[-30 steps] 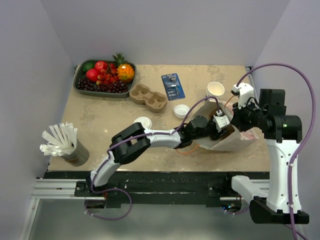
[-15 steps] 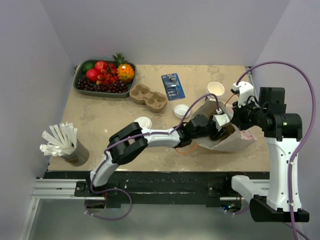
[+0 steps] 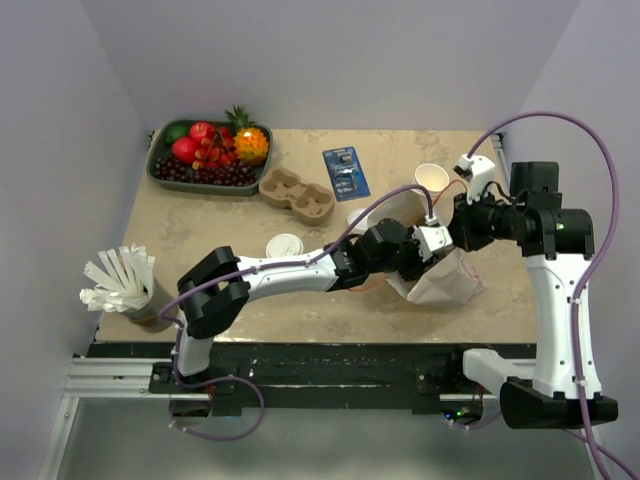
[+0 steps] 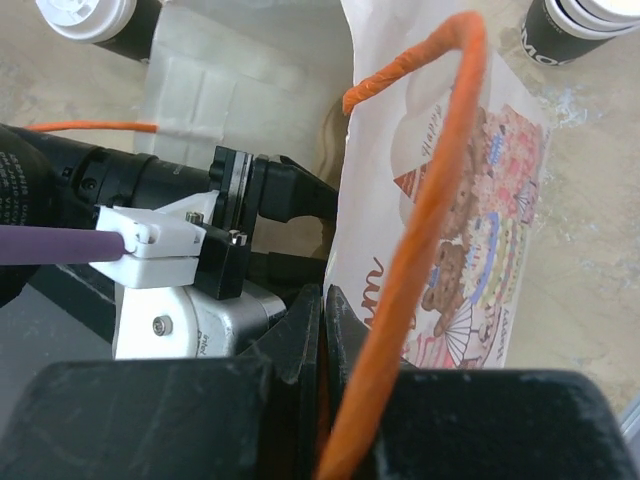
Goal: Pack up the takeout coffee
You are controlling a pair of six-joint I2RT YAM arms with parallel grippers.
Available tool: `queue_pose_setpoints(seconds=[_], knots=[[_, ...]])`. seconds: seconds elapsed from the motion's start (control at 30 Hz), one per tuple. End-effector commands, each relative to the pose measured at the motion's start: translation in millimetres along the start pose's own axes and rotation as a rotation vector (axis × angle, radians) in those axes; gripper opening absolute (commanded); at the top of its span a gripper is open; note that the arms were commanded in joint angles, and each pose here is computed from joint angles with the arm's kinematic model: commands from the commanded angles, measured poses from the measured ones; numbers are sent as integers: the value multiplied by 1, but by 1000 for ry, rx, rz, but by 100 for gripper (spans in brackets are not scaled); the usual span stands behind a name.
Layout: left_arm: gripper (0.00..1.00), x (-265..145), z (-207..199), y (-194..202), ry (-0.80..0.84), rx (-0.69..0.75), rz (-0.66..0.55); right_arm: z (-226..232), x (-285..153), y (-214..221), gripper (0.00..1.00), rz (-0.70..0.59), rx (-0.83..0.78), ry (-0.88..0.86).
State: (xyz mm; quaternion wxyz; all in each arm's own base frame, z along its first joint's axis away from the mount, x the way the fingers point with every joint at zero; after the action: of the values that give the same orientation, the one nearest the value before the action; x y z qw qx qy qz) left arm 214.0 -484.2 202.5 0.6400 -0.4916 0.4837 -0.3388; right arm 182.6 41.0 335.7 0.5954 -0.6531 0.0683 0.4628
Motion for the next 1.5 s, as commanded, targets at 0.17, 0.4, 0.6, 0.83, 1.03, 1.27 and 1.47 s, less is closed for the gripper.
queue_pose_setpoints(seconds=[0.17,0.4,0.6,0.83,1.03,1.27,1.47], knots=[[0,21,-1,-14,18,-69,-28,-13,-25,-22,0,-94,-87,186],[0,46,-5,-1,29,-133,-20,-14,-47,-26,23,-129,-114,296],[0,46,-4,-5,31,-129,-36,-15,-41,-34,41,-147,-87,265],[0,48,-5,-3,34,-132,-43,-17,-32,-42,40,-124,-87,213],[0,59,-2,-8,34,-110,-86,-10,-31,-43,1,-101,-107,135],[0,60,-4,-7,39,-106,-117,0,-37,-50,0,-148,-119,73],[0,52,-5,-4,42,-98,-108,3,-45,-49,0,-157,-131,98]])
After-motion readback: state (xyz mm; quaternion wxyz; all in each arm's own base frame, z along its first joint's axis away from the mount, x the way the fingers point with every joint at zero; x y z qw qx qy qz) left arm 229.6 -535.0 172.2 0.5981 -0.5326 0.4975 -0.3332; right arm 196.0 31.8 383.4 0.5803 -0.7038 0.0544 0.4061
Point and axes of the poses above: each gripper's point midway between its finger pads, its own x axis out along the fingers, its own z axis along the line the jaws close on, y = z × x, the point moved 6 cm from there along -x, back along the fingers, and after that the axes turned 2 degrees about -x, right-handed, at the moved point
